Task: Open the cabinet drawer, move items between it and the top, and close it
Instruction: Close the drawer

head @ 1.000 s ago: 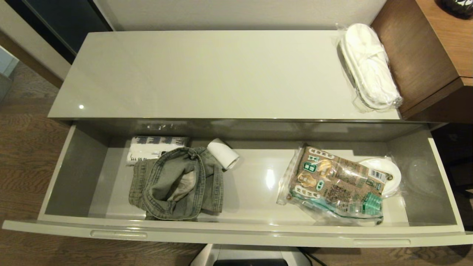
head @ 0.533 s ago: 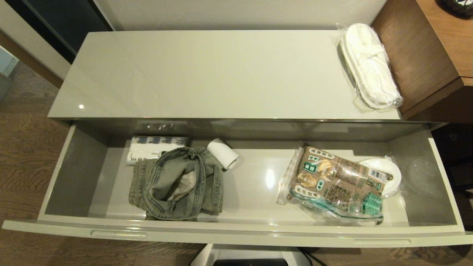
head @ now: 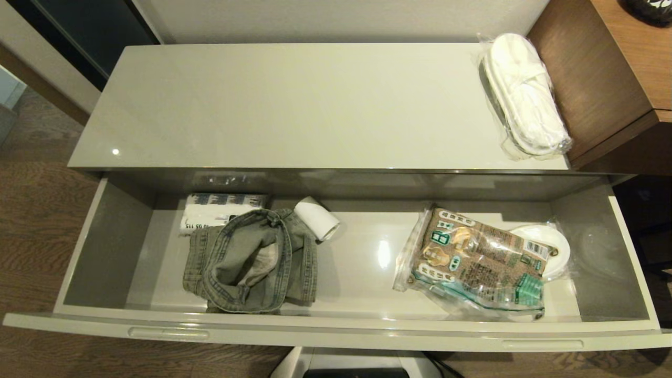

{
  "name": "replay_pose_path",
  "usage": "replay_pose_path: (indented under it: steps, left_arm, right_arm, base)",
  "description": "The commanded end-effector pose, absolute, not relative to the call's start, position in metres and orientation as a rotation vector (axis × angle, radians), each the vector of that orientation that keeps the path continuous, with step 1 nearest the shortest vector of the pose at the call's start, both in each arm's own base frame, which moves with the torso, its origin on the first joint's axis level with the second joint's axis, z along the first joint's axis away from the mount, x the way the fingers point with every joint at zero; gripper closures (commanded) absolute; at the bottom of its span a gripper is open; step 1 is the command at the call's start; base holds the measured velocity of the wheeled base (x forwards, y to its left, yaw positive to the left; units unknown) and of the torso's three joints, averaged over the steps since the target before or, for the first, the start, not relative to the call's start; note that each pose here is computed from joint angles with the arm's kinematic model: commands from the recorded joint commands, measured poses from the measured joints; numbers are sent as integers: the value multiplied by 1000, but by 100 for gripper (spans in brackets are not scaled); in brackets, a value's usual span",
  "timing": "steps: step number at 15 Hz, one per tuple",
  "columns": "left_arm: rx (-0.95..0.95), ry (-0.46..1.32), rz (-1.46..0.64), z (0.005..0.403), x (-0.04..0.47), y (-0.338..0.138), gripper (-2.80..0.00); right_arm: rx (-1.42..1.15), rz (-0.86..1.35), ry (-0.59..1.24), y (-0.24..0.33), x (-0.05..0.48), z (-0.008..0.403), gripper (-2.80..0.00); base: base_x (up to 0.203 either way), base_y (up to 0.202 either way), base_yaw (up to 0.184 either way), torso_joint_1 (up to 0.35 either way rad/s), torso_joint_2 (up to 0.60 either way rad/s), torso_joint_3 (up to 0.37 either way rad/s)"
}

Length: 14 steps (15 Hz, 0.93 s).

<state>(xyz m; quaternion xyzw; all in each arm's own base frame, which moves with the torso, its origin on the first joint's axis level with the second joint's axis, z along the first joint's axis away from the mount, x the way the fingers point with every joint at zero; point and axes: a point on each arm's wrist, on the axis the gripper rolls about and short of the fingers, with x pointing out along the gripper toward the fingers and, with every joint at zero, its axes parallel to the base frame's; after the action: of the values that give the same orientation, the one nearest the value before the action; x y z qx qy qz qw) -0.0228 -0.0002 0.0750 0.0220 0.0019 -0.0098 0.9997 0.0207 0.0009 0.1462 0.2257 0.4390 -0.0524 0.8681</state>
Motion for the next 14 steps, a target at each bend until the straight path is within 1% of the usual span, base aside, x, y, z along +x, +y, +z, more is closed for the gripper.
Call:
replay_pose_path:
  steps: [1, 2, 5, 10, 14]
  left_arm:
    - [43, 6, -20, 75, -23, 0, 0]
    - [44, 6, -20, 75, -23, 0, 0]
    - [44, 6, -20, 75, -23, 0, 0]
    - [44, 6, -20, 75, -23, 0, 0]
    - [44, 6, -20, 75, -23, 0, 0]
  right_arm:
    - [505, 4, 890, 3, 22, 153, 0]
    - [531, 84, 878, 5, 23, 155, 0]
    - [566, 178, 875, 5, 30, 152, 0]
    - [558, 181, 939, -2, 74, 130, 0]
    - [519, 232, 1009, 1, 105, 111, 0]
  base:
    - [0, 0, 0, 0, 0, 0]
    - [0, 0, 0, 0, 0, 0]
    - [0, 0, 0, 0, 0, 0]
    - [0, 0, 0, 0, 0, 0]
    - [0, 0, 0, 0, 0, 0]
